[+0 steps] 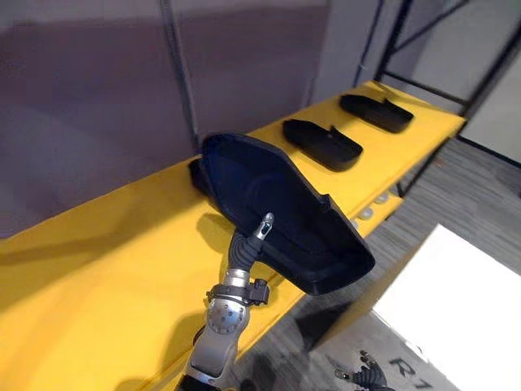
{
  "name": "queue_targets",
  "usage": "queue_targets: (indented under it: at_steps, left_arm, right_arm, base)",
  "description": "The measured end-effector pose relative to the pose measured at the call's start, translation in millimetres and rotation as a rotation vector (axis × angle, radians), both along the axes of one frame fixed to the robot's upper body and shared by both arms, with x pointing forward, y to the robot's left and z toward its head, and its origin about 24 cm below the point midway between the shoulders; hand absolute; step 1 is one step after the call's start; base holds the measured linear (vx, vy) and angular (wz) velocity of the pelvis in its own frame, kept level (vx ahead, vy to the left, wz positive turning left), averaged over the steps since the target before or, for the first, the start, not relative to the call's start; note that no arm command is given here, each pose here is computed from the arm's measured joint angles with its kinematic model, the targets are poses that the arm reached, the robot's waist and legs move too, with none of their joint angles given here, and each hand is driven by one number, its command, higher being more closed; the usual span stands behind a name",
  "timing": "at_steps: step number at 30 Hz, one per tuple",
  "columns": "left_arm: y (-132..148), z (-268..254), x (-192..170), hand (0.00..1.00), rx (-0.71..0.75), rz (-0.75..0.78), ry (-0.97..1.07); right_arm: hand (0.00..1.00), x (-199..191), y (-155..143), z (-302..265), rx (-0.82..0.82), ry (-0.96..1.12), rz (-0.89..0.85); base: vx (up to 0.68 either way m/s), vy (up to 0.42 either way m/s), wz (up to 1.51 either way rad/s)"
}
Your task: Walk over and take plastic housings, then place them on the shelf
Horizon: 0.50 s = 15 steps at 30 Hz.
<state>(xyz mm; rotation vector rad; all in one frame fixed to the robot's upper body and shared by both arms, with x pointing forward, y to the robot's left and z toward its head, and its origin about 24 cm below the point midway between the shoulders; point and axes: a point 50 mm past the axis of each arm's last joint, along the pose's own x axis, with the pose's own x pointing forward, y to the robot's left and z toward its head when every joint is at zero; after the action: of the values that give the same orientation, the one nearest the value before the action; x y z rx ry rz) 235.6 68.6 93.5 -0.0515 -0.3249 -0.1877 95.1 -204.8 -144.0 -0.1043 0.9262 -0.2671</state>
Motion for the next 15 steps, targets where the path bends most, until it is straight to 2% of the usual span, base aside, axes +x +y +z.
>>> queue_targets:
  at_steps: [4, 9, 15]
  left_arm:
    - [-6, 10, -6, 1.00, -0.013, -0.009, -0.046]
    - [3, 23, -14, 1.00, -0.045, 0.025, -0.102]
    - [23, 7, -20, 1.00, -0.050, 0.136, -0.028]
  right_arm:
    - [0.00, -20, 4, -2, 0.026, 0.029, -0.039]
    - [0.00, -18, 6, 0, 0.033, 0.011, -0.038]
    - [0.00, -10, 25, 2, 0.071, -0.018, 0.006]
  base:
    - [0.13, -0.249, 1.09]
    - [0.11, -0.108, 0.24]
    - [0.08, -0.016, 0.22]
